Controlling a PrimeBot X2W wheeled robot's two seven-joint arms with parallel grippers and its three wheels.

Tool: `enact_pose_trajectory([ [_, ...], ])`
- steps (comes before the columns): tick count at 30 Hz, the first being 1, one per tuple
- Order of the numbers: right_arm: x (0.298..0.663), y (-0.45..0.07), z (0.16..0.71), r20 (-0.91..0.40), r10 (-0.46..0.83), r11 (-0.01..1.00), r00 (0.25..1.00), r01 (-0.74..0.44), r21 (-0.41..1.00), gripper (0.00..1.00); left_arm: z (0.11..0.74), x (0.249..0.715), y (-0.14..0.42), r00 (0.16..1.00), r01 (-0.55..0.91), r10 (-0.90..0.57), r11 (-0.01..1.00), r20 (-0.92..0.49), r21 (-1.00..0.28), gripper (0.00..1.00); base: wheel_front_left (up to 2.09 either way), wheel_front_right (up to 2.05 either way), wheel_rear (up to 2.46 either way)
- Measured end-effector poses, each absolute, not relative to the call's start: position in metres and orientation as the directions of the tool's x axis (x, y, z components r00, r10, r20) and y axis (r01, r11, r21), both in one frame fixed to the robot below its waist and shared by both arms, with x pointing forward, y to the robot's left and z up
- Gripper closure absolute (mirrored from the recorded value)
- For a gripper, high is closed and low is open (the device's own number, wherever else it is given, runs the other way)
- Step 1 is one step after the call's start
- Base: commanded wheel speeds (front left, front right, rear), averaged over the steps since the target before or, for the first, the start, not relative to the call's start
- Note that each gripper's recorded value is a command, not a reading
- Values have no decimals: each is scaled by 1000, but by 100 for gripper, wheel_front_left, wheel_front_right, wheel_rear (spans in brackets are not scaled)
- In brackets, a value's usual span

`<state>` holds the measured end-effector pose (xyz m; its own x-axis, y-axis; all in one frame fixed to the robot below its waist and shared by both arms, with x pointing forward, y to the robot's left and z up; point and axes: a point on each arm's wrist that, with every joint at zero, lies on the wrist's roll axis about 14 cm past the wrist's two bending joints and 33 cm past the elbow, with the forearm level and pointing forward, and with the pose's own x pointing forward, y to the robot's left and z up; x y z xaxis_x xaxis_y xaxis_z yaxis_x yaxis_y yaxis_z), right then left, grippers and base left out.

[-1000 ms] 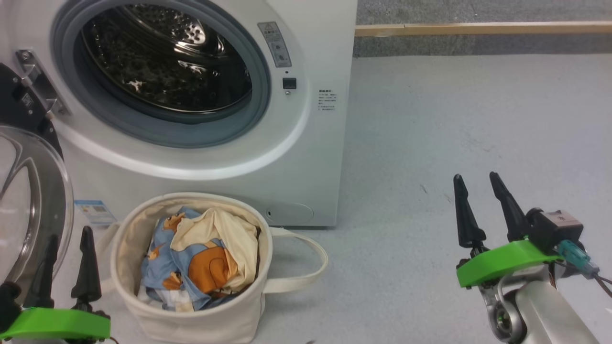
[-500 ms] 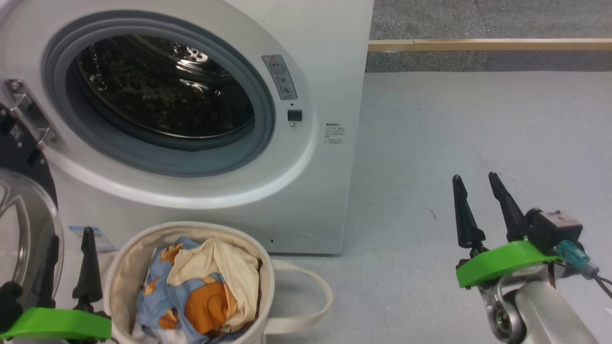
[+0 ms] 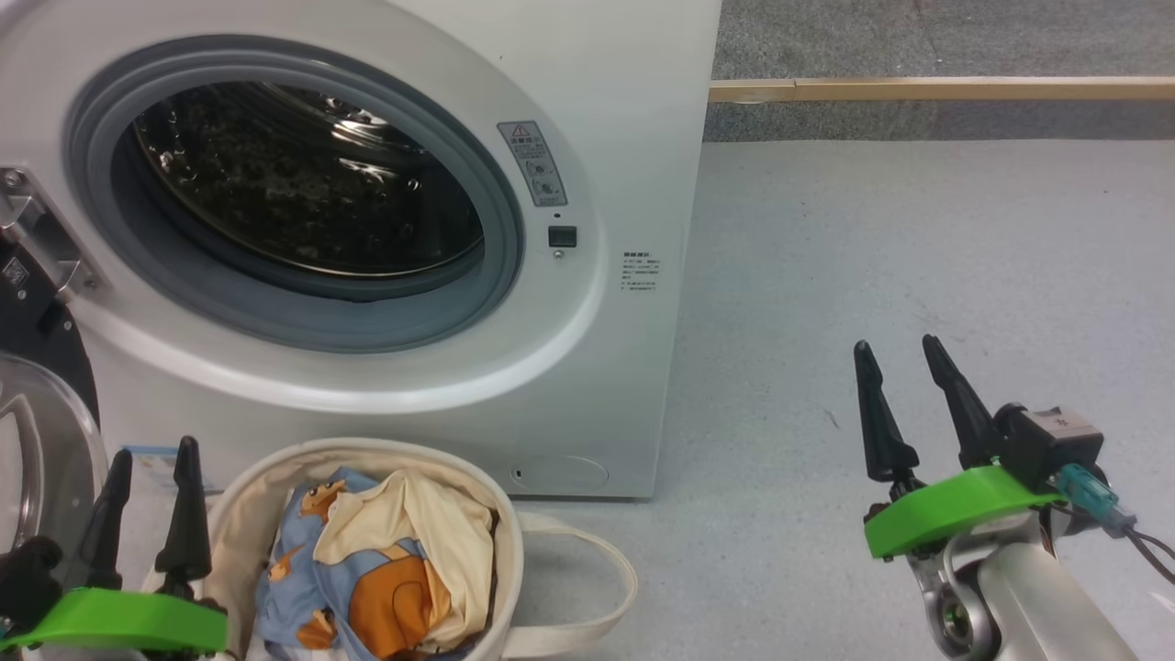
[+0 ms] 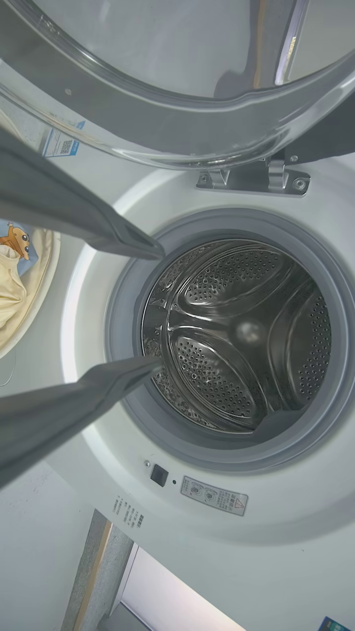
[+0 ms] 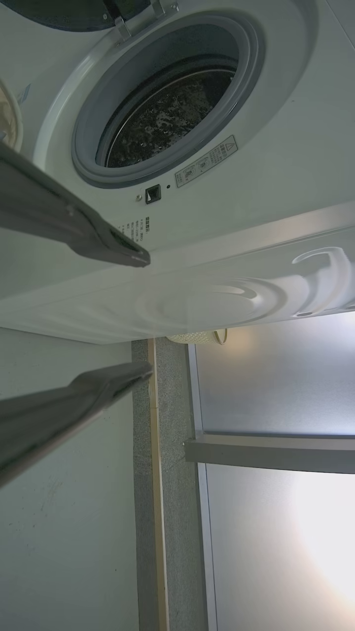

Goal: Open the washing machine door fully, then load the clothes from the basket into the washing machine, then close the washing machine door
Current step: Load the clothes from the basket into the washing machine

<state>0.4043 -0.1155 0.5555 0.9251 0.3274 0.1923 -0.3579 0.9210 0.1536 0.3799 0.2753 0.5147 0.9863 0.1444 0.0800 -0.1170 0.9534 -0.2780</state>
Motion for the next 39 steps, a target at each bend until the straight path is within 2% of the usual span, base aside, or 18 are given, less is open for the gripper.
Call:
enact_pose_trajectory([
  [11, 405, -112, 546, 168, 337, 918, 926, -363, 160, 0, 506, 384, 272, 989, -118, 141, 948, 55, -295, 0, 0, 0, 0],
  [21, 414, -114, 528, 124, 333, 918, 935, -351, 183, 0, 471, 402, 257, 991, -134, 125, 942, -49, -307, 0, 0, 0, 0],
  [30, 429, -110, 511, 87, 343, 914, 935, -354, 198, 0, 404, 420, 212, 966, -106, 28, 948, -255, -300, 0, 0, 0, 0],
  [39, 446, -120, 493, 51, 327, 923, 944, -330, 196, 0, 341, 435, 187, 892, -90, -38, 961, -451, -260, 0, 0, 0, 0],
])
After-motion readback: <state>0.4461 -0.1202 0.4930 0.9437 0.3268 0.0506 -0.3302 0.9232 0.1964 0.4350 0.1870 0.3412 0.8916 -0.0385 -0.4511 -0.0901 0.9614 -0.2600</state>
